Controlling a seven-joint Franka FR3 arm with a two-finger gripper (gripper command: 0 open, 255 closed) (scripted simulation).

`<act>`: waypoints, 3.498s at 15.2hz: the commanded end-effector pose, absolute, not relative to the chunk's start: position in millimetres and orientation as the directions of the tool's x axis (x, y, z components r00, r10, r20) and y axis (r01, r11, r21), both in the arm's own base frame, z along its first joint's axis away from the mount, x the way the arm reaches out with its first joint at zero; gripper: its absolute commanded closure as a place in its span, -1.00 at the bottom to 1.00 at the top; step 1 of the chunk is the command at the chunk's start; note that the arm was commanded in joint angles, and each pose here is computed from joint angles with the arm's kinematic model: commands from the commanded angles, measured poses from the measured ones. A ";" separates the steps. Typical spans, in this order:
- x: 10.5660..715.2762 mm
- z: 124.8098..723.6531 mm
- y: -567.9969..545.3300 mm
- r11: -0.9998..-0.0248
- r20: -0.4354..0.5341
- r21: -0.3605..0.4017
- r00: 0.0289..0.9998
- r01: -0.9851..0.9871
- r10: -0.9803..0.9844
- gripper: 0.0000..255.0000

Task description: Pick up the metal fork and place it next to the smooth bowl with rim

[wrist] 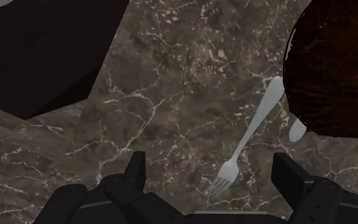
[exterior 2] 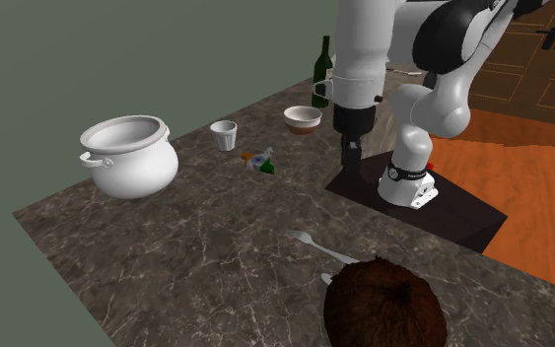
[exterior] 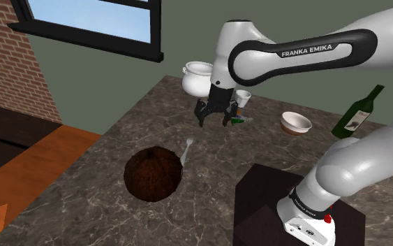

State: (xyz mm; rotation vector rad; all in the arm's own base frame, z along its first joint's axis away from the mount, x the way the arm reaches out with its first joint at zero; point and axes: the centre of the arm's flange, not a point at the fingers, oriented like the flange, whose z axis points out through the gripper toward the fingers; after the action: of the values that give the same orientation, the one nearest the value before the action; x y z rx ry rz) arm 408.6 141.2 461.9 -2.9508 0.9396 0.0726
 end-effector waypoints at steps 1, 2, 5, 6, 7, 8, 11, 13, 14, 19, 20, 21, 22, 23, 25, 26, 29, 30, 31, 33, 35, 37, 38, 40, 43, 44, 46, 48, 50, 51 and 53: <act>426.2 439.1 151.0 -0.766 -0.077 -0.021 0.765 -0.643 -0.640 -1.00; 433.8 428.6 155.4 -0.741 -0.086 -0.017 0.739 -0.671 -0.668 -1.00; 456.7 396.9 167.0 -0.661 -0.112 -0.001 0.657 -0.751 -0.746 -1.00; 464.4 386.2 170.4 -0.632 -0.120 0.004 0.627 -0.775 -0.770 -1.00; 472.1 375.4 173.5 -0.602 -0.128 0.011 0.596 -0.798 -0.792 -1.00; 479.9 364.6 176.3 -0.572 -0.136 0.017 0.565 -0.820 -0.814 -1.00; 490.4 343.8 180.5 -0.527 -0.146 0.027 0.519 -0.849 -0.842 -1.00; 489.3 333.3 181.6 -0.527 -0.146 0.027 0.519 -0.849 -0.842 -1.00; 488.8 328.1 182.2 -0.527 -0.146 0.027 0.519 -0.849 -0.842 -1.00; 486.9 309.4 184.3 -0.527 -0.146 0.027 0.519 -0.849 -0.842 -1.00; 486.9 309.4 184.3 -0.527 -0.146 0.027 0.519 -0.849 -0.842 -1.00; 486.9 309.4 184.3 -0.527 -0.146 0.027 0.519 -0.849 -0.842 -1.00; 486.9 309.4 184.3 -0.527 -0.146 0.027 0.519 -0.849 -0.842 -1.00; 486.9 309.4 184.3 -0.527 -0.146 0.027 0.519 -0.849 -0.842 -1.00; 486.9 309.4 184.3 -0.527 -0.146 0.027 0.519 -0.849 -0.842 -1.00; 486.9 309.4 184.3 -0.527 -0.146 0.027 0.519 -0.849 -0.842 1.00; 486.9 309.4 184.3 -0.527 -0.146 0.027 0.519 -0.849 -0.842 1.00; 486.9 309.4 184.3 -0.527 -0.146 0.027 0.519 -0.849 -0.842 1.00; 486.9 309.4 184.3 -0.527 -0.146 0.027 0.519 -0.849 -0.842 1.00; 486.9 309.4 184.3 -0.527 -0.146 0.027 0.519 -0.849 -0.842 1.00; 486.9 309.4 184.3 -0.527 -0.146 0.027 0.519 -0.849 -0.842 1.00; 486.9 320.0 184.3 -0.527 -0.146 0.027 0.519 -0.849 -0.842 1.00; 486.9 325.3 184.3 -0.527 -0.146 0.027 0.519 -0.849 -0.842 1.00; 486.9 335.8 184.3 -0.527 -0.146 0.027 0.519 -0.849 -0.842 1.00; 486.9 351.7 184.3 -0.527 -0.146 0.027 0.519 -0.849 -0.842 1.00; 486.9 356.9 184.3 -0.527 -0.146 0.027 0.519 -0.849 -0.842 1.00; 486.9 367.5 184.3 -0.527 -0.146 0.027 0.519 -0.849 -0.842 1.00; 486.9 378.1 184.3 -0.527 -0.146 0.027 0.519 -0.849 -0.842 1.00; 486.9 388.6 184.3 -0.527 -0.146 0.027 0.519 -0.849 -0.842 1.00; 486.9 393.9 184.3 -0.527 -0.146 0.027 0.519 -0.849 -0.842 1.00; 486.9 404.5 184.3 -0.527 -0.146 0.027 0.519 -0.849 -0.842 1.00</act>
State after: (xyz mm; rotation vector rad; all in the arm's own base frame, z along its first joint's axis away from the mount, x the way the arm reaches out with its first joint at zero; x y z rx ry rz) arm 486.9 183.5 397.5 -2.6952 1.5026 0.2183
